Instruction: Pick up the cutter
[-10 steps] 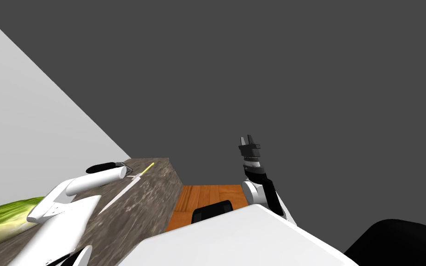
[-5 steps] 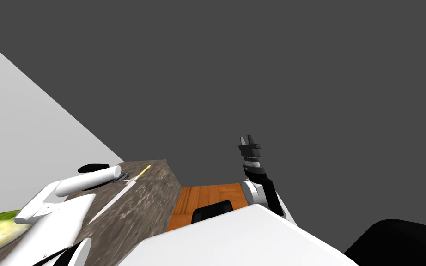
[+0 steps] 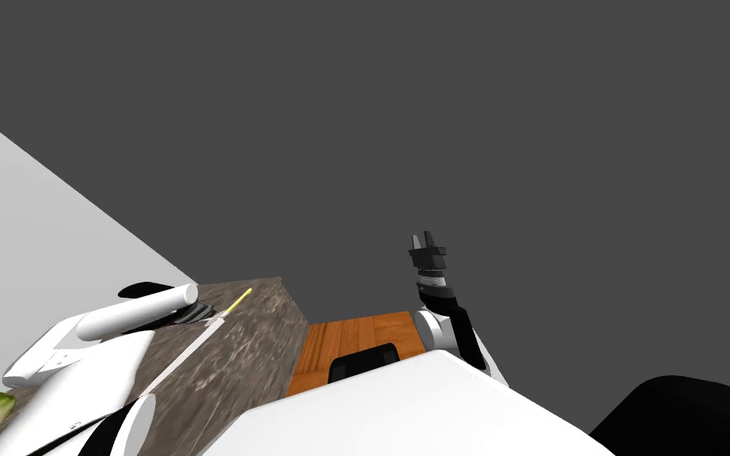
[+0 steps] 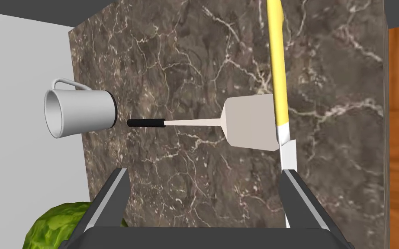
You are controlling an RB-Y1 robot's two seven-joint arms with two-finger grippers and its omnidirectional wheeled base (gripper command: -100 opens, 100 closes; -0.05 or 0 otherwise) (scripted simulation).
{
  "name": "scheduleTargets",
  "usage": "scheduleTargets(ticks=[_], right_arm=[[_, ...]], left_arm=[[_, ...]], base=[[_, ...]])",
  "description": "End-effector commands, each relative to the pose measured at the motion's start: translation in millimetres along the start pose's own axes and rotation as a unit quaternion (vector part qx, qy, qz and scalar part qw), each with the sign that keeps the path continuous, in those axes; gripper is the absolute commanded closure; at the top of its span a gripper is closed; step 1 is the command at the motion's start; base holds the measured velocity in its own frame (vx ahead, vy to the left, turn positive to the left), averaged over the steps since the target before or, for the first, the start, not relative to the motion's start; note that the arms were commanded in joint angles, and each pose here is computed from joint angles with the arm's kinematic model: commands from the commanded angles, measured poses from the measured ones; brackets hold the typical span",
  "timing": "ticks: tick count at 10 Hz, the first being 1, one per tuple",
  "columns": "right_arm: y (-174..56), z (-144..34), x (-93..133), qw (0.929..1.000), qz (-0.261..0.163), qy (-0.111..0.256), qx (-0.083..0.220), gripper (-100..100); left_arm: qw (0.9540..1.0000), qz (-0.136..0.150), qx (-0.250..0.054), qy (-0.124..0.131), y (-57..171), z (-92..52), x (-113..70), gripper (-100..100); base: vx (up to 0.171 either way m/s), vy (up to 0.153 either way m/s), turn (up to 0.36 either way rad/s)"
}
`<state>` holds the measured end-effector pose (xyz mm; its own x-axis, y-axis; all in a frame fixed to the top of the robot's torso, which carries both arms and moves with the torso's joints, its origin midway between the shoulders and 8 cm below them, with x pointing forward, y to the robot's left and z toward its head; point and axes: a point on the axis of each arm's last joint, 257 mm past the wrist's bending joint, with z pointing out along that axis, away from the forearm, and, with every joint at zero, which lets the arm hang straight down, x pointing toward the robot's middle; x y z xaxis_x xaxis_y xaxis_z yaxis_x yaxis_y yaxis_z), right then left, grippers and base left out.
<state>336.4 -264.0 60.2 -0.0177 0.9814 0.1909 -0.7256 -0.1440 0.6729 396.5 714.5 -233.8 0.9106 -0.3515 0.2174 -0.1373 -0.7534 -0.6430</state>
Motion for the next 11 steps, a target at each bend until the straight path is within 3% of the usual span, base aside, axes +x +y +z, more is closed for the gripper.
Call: scheduleTargets(ticks=[1,2,4,5,6,7,8,9,10,11], right_arm=[[0.0,0.0,0.0,1.0,0.0,0.0,0.0,0],[0.0,0.0,0.0,1.0,0.0,0.0,0.0,0],[0.0,0.0,0.0,1.0,0.0,0.0,0.0,0],[0.0,0.0,0.0,1.0,0.0,0.0,0.0,0],[0.0,0.0,0.0,1.0,0.0,0.0,0.0,0],[0.0,0.0,0.0,1.0,0.0,0.0,0.0,0],[0.0,0.0,0.0,1.0,0.0,0.0,0.0,0],[0.0,0.0,-0.1,1.0,0.0,0.0,0.0,0],[0.0,0.0,0.0,1.0,0.0,0.0,0.0,0],[0.0,0.0,-0.1,1.0,0.0,0.0,0.0,0]], left_arm=[[0.9995,-0.014,-0.024,-0.015,8.6,0.6,-11.4,-100],[0.9979,-0.04,-0.045,-0.026,11.8,2.6,-20.3,-100],[0.9965,-0.04,-0.062,-0.038,21.4,2.6,-26.9,-100],[0.9926,-0.065,-0.089,-0.051,29.4,4.2,-36.7,-100],[0.9915,-0.065,-0.098,-0.057,34.1,3.0,-39.6,-100],[0.9864,-0.087,-0.122,-0.068,42.2,3.8,-47.3,-100],[0.9847,-0.087,-0.131,-0.074,47.2,2.0,-50.1,-100],[0.9785,-0.107,-0.155,-0.083,55.9,1.8,-56.5,-100],[0.9764,-0.107,-0.165,-0.09,61.0,-0.4,-59.2,-100],[0.9691,-0.125,-0.188,-0.099,70.5,-1.7,-64.6,-100]], base=[[-0.001,0.051,-0.102],[0.004,0.061,-0.17],[-0.003,0.042,-0.018],[-0.006,0.039,-0.132],[-0.002,0.05,-0.09],[-0.009,0.075,-0.12],[-0.006,0.066,-0.063],[0.002,0.072,-0.088],[0.005,0.062,-0.064],[-0.004,0.056,-0.102]])
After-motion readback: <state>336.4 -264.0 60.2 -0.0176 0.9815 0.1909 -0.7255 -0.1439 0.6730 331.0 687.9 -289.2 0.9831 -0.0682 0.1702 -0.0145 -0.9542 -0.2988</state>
